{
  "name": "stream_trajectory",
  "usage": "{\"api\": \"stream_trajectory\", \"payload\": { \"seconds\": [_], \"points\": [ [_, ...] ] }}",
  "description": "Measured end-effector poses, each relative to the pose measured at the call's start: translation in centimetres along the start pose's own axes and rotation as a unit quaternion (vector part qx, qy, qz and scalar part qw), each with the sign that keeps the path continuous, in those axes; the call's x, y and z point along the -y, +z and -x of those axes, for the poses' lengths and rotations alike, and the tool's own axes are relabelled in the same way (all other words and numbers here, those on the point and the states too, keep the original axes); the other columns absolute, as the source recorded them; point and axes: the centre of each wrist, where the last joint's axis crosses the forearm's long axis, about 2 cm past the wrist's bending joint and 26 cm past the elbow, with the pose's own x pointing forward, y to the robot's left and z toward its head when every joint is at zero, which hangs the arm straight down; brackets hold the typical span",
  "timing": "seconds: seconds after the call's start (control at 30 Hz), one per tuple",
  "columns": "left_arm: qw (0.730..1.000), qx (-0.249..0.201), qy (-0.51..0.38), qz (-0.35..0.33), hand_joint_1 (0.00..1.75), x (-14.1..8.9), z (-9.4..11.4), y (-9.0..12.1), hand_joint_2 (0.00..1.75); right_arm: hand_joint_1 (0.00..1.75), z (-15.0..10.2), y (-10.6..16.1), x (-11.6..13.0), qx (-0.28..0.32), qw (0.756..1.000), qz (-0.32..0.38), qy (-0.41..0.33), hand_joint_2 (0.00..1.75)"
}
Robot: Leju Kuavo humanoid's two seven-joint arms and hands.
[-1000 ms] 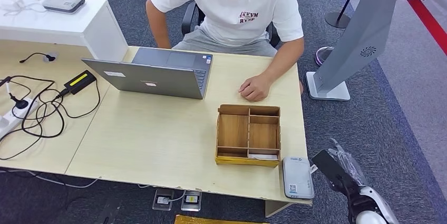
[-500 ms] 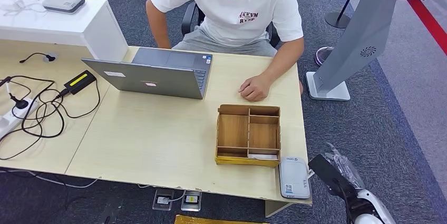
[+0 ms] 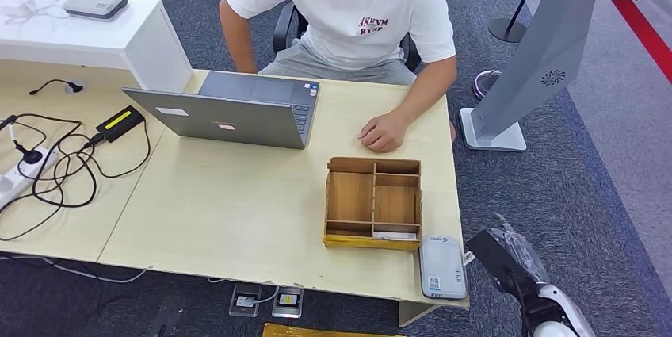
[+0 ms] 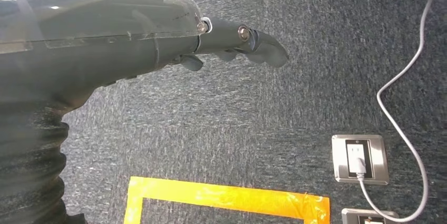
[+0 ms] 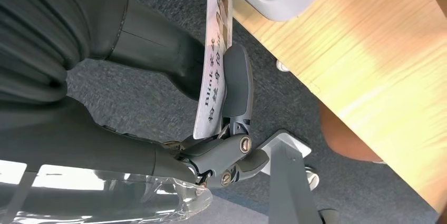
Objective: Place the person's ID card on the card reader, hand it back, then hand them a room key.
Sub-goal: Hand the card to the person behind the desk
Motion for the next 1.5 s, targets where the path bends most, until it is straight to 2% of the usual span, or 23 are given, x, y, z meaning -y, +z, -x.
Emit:
{"api": "stream_trajectory", "payload": {
  "seconds": [0.13, 0.3, 0.37, 0.5, 0.67, 0.87, 1.03, 1.3, 1.5],
  "points": [
    [1.000, 0.004, 0.002, -0.001, 0.00, 0.0, 0.0, 0.0, 1.75, 1.75, -0.5, -0.4, 1.2, 0.014, 1.000, 0.028, -0.004, 1.75],
    [1.000, 0.010, 0.002, -0.001, 0.00, 0.1, 0.0, 0.0, 1.75, 1.75, -1.9, -1.5, 4.1, 0.045, 0.996, 0.071, -0.010, 1.75],
    [1.000, 0.016, 0.002, -0.004, 0.00, 0.2, 0.0, 0.1, 1.75, 1.75, -2.9, -2.3, 6.3, 0.071, 0.993, 0.097, -0.010, 1.75],
    [0.999, 0.032, -0.002, -0.004, 0.00, 0.3, -0.1, 0.1, 1.75, 1.75, -5.3, -3.9, 12.3, 0.126, 0.978, 0.167, -0.001, 1.75],
    [0.999, 0.045, -0.013, 0.001, 0.00, 0.5, -0.2, 0.2, 1.75, 1.75, -7.3, -4.1, 15.9, 0.164, 0.961, 0.221, 0.004, 1.75],
    [0.997, 0.063, -0.032, 0.009, 0.00, 0.7, -0.3, 0.2, 1.75, 1.75, -9.0, -4.9, 17.2, 0.208, 0.944, 0.254, 0.029, 1.75],
    [0.996, 0.071, -0.047, 0.014, 0.00, 0.7, -0.4, 0.2, 1.75, 1.75, -9.3, -6.8, 17.9, 0.226, 0.936, 0.267, 0.040, 1.75],
    [0.993, 0.086, -0.073, 0.018, 0.00, 0.3, -1.8, -0.3, 1.75, 1.75, -10.1, -10.8, 19.8, 0.221, 0.931, 0.287, 0.048, 1.75],
    [0.992, 0.094, -0.087, 0.024, 0.00, 0.2, -2.6, -0.5, 1.75, 1.75, -10.5, -13.1, 20.1, 0.203, 0.937, 0.282, 0.037, 1.75]
  ]
}}
